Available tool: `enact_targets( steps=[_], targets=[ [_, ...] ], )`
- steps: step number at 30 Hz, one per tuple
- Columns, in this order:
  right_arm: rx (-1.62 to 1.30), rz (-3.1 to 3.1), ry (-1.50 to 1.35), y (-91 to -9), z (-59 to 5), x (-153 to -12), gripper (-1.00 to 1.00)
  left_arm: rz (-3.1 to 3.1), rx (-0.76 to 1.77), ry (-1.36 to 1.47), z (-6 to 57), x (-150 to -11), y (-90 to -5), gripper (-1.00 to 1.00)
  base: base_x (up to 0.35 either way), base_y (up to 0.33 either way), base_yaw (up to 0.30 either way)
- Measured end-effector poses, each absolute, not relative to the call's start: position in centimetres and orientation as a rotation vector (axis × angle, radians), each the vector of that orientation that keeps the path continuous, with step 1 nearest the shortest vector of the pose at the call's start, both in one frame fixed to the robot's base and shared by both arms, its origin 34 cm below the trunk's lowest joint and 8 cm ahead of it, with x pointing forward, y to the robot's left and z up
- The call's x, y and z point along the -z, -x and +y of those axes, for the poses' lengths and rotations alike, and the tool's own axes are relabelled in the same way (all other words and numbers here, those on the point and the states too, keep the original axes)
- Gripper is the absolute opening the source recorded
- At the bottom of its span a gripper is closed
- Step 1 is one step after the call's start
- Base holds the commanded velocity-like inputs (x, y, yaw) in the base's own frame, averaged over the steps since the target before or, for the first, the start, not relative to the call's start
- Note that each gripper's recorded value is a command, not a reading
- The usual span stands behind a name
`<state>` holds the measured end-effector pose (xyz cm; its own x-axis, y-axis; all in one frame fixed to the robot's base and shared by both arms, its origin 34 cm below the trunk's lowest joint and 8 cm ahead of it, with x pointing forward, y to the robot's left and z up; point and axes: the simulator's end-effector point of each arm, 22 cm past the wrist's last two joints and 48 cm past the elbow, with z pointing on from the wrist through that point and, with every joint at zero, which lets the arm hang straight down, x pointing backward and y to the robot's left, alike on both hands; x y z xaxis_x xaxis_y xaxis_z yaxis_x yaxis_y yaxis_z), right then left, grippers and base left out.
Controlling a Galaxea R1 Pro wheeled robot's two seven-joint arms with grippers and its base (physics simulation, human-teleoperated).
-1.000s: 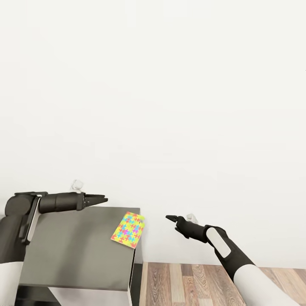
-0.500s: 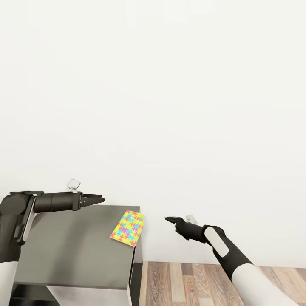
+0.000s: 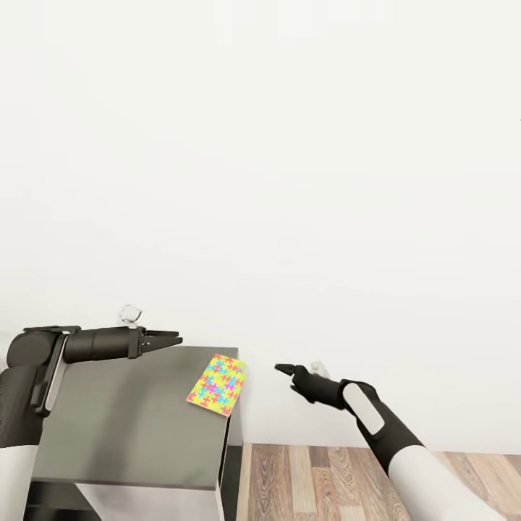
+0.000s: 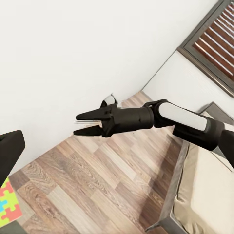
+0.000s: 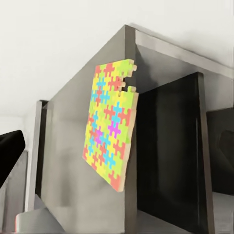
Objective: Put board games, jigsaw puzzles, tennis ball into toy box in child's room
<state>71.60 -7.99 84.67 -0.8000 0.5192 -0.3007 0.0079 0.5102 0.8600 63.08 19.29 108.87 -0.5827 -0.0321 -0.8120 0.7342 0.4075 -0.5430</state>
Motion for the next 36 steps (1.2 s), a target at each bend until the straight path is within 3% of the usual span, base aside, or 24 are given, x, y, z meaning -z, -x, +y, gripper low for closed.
enact_targets(
  steps=[36],
  targets=[
    [-1.312, 2.080, -0.410, -72.9, -7.6, -84.2, 1.00, 1.813, 1.323, -0.612, 18.8, -107.6, -62.4, 1.00, 0.000, 0.000, 0.000]
  ],
)
